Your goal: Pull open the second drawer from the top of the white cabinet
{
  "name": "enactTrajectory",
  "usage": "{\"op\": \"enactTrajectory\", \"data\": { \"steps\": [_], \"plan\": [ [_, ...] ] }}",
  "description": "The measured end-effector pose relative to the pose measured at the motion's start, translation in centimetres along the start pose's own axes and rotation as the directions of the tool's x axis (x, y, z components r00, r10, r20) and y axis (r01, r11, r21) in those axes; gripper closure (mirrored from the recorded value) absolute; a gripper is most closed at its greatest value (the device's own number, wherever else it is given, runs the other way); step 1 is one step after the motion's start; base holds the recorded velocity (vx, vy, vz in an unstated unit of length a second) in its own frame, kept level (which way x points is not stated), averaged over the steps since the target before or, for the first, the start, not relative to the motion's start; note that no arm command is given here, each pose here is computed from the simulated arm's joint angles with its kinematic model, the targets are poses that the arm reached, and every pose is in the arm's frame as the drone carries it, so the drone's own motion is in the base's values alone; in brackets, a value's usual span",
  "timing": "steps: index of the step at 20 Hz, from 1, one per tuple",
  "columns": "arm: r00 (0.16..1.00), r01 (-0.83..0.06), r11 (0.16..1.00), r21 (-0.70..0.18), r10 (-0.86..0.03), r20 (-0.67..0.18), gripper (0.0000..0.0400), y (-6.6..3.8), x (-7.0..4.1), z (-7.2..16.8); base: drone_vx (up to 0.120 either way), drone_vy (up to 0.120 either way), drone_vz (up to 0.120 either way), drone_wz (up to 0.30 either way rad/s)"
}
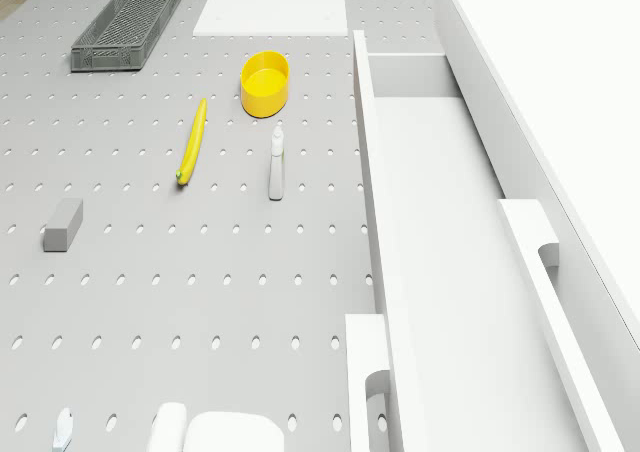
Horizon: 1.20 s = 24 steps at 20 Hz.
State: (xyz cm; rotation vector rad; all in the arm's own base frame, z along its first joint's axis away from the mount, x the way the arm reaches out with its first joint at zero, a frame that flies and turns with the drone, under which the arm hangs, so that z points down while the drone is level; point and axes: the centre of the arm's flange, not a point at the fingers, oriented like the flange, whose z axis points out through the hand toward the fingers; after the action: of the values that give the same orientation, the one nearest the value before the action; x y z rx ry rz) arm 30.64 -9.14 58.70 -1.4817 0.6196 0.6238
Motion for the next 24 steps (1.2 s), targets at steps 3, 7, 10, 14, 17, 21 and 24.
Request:
{"op": "enactTrajectory", "data": {
  "steps": [3, 7, 10, 14, 17, 21, 24],
  "plan": [
    [1.0, 0.005, 1.0, 0.001, -0.005, -0.001, 0.0299, 0.0, 0.0, -0.4, 0.0, 0.0, 0.0, 0.0],
    [1.0, 0.008, 1.0, 0.001, -0.008, -0.002, 0.0299, 0.0, 0.0, -1.8, 0.0, 0.0, 0.0, 0.0],
    [1.0, 0.01, 1.0, 0.001, -0.01, -0.002, 0.03, 0.0, 0.0, -3.0, 0.0, 0.0, 0.0, 0.0],
    [1.0, 0.011, 1.0, 0.001, -0.011, -0.002, 0.0174, 0.0, 0.0, -4.0, 0.0, 0.0, 0.0, 0.0],
    [1.0, 0.011, 1.0, 0.001, -0.011, -0.002, 0.0135, 0.0, 0.0, -4.4, 0.0, 0.0, 0.0, 0.0],
    [1.0, 0.011, 1.0, 0.001, -0.011, -0.003, 0.0113, 0.0, 0.0, -4.7, 0.0, -0.04, 0.0, 0.0],
    [1.0, 0.011, 1.0, 0.001, -0.011, -0.003, 0.0106, 0.0, 0.0, -4.7, 0.0, -0.12, 0.0, 0.0]
  ]
}}
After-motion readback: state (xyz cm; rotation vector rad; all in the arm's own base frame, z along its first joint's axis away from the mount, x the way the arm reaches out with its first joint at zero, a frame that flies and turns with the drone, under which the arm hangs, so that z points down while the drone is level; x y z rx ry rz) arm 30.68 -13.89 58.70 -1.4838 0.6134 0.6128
